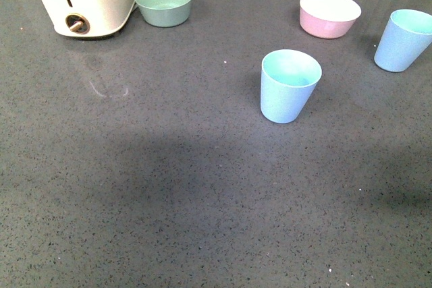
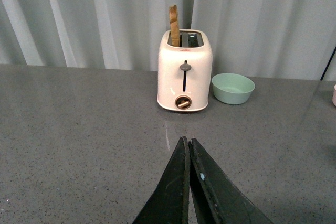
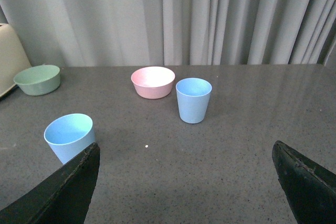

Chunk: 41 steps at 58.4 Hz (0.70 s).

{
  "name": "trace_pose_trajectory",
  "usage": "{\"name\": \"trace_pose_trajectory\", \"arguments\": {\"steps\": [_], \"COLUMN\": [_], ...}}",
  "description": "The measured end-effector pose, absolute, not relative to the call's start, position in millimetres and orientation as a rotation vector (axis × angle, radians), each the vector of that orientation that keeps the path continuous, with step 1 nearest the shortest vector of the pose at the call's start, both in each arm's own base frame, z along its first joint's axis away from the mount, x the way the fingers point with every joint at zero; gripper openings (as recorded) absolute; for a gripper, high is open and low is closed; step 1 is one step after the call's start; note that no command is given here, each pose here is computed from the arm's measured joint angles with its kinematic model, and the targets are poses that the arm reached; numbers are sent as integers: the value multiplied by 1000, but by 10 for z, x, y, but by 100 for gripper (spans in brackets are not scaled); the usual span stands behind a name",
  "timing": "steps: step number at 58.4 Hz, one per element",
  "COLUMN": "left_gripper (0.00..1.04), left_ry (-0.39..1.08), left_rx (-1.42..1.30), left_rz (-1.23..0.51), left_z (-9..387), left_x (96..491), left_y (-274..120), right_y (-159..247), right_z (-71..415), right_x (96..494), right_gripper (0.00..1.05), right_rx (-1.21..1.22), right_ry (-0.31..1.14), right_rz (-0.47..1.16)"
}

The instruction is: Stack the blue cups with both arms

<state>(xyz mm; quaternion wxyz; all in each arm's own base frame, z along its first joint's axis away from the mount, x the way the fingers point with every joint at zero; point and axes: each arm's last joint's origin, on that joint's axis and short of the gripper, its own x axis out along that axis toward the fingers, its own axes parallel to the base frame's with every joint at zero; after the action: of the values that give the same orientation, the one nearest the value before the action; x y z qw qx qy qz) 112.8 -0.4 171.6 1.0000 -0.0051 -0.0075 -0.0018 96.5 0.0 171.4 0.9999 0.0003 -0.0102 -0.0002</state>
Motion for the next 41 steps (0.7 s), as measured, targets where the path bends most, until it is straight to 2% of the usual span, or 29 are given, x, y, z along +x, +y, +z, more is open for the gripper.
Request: {"name": "trace_pose_trajectory", "arguments": {"steps": [16,37,41], "left_gripper": [2,2,9], "left_ry": [17,-12,-12], "left_rx": [-10,-9,-10], "left_rz": [-4,-3,-3], "left_z": [1671,1686,1686], "left_x": [1022,971,971], "left_y": [-3,-3,-3], "right_y": [0,0,0], "right_z": [1714,1714,1714], "right_x": [965,965,965], "right_gripper": [96,96,96], "right_rx": [1,1,1], "right_ry": [-20,-20,-20], "right_rz": [0,0,0]}}
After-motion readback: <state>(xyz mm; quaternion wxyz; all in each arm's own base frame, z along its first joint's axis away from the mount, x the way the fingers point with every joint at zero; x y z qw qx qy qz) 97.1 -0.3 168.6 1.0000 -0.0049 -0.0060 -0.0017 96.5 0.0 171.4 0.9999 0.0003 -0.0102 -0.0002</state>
